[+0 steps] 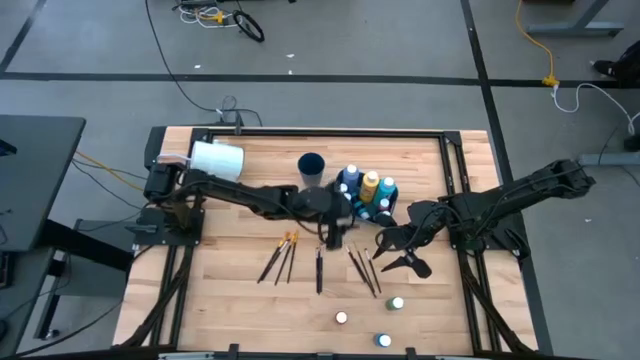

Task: Pick & Place Paint Supplies
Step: Put the small red paint bottle into the blue bin

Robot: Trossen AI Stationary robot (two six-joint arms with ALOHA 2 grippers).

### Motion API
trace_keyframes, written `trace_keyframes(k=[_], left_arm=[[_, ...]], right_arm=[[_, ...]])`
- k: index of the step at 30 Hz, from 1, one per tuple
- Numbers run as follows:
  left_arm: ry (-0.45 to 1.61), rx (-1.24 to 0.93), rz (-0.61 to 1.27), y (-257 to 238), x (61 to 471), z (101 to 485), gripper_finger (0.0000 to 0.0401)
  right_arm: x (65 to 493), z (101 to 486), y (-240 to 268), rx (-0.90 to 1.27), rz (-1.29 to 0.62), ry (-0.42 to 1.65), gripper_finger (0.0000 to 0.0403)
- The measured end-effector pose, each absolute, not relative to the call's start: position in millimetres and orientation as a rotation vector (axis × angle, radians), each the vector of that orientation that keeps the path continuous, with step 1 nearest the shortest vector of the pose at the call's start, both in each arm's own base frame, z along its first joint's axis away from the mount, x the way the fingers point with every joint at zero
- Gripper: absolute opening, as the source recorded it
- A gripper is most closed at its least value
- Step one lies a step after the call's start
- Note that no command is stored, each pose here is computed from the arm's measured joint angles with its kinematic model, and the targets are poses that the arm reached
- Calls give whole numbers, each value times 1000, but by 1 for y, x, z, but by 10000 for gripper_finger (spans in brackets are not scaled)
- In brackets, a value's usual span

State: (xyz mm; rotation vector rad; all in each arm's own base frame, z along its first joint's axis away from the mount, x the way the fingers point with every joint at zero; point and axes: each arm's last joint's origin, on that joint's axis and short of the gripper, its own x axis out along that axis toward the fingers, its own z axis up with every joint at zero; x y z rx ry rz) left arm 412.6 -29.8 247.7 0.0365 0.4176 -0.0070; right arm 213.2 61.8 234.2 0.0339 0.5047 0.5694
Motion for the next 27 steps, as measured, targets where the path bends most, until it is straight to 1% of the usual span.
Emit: trace_keyframes(k=[3,7,13,17,20,27], left_arm=[[407,21,-128,-47,412,248,208],[415,-10,-243,-69,408,248,208],[429,-32,-332,-107,400,247,208],[424,-18,-393,-134,392,247,208],[422,-3,-412,-151,386,247,208],[419,-17,-369,-177,375,248,208]], right_arm=[[213,233,66,12,622,497,190],[215,234,73,9,675,470,190],[216,234,75,6,675,465,190],[217,234,73,-7,624,460,190],[217,234,73,-15,589,460,190],[218,234,71,-2,541,464,190]])
